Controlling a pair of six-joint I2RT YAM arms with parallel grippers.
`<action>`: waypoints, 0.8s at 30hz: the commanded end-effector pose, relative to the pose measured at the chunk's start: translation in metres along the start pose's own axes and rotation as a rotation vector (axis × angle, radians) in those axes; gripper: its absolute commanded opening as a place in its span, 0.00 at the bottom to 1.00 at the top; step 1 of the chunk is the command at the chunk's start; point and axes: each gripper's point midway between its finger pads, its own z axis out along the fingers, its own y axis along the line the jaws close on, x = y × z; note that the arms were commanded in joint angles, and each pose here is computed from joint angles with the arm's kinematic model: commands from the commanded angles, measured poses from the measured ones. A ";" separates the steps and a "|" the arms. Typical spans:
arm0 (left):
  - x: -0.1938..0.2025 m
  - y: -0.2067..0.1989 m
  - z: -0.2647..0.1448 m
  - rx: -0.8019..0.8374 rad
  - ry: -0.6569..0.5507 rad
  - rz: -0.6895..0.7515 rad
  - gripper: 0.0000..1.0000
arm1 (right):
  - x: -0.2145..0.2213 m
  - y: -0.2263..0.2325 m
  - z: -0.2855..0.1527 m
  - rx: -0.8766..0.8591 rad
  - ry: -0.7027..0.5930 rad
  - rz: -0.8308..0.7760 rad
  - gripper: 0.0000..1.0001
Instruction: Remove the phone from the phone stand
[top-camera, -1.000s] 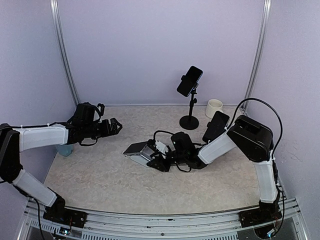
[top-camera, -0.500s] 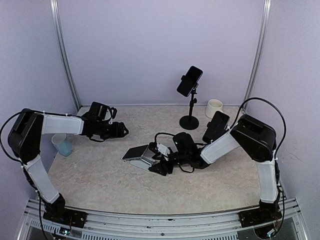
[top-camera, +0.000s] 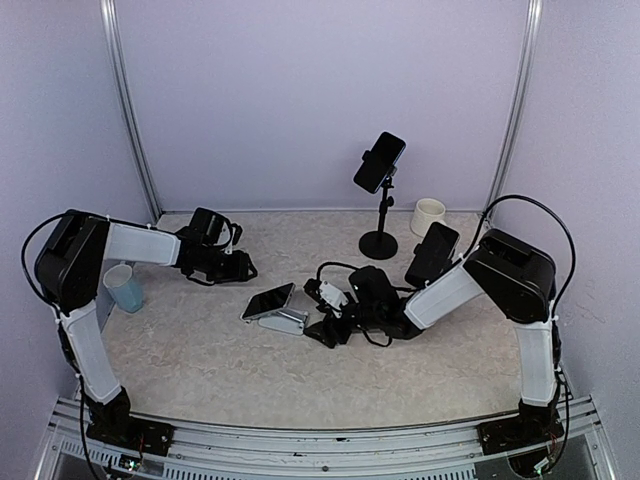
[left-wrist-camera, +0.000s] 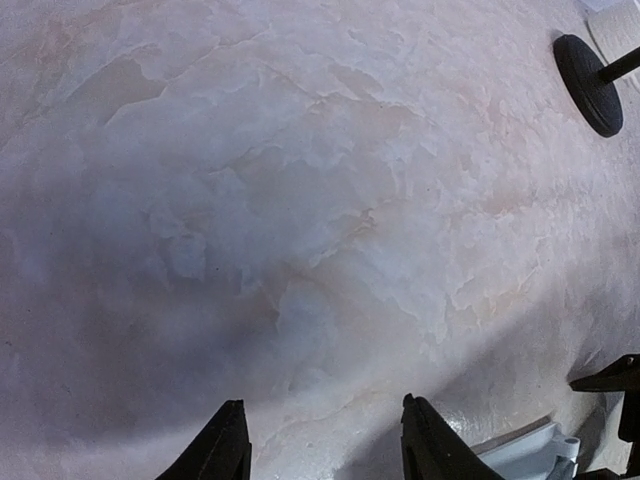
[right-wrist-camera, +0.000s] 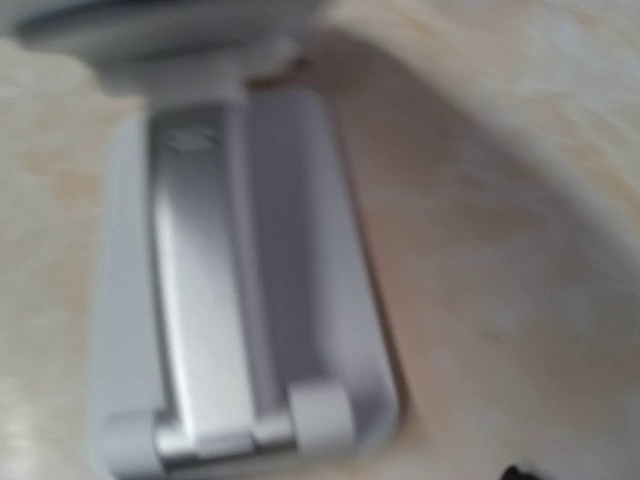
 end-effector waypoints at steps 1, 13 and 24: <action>0.004 -0.001 0.007 0.005 0.033 0.017 0.50 | 0.000 -0.045 -0.011 0.185 0.012 0.056 0.78; 0.007 0.012 0.013 -0.025 0.041 0.007 0.43 | -0.012 0.000 -0.020 0.031 -0.054 0.029 0.94; 0.014 0.009 0.026 -0.034 0.089 0.049 0.30 | -0.008 0.014 0.008 0.071 -0.010 0.076 1.00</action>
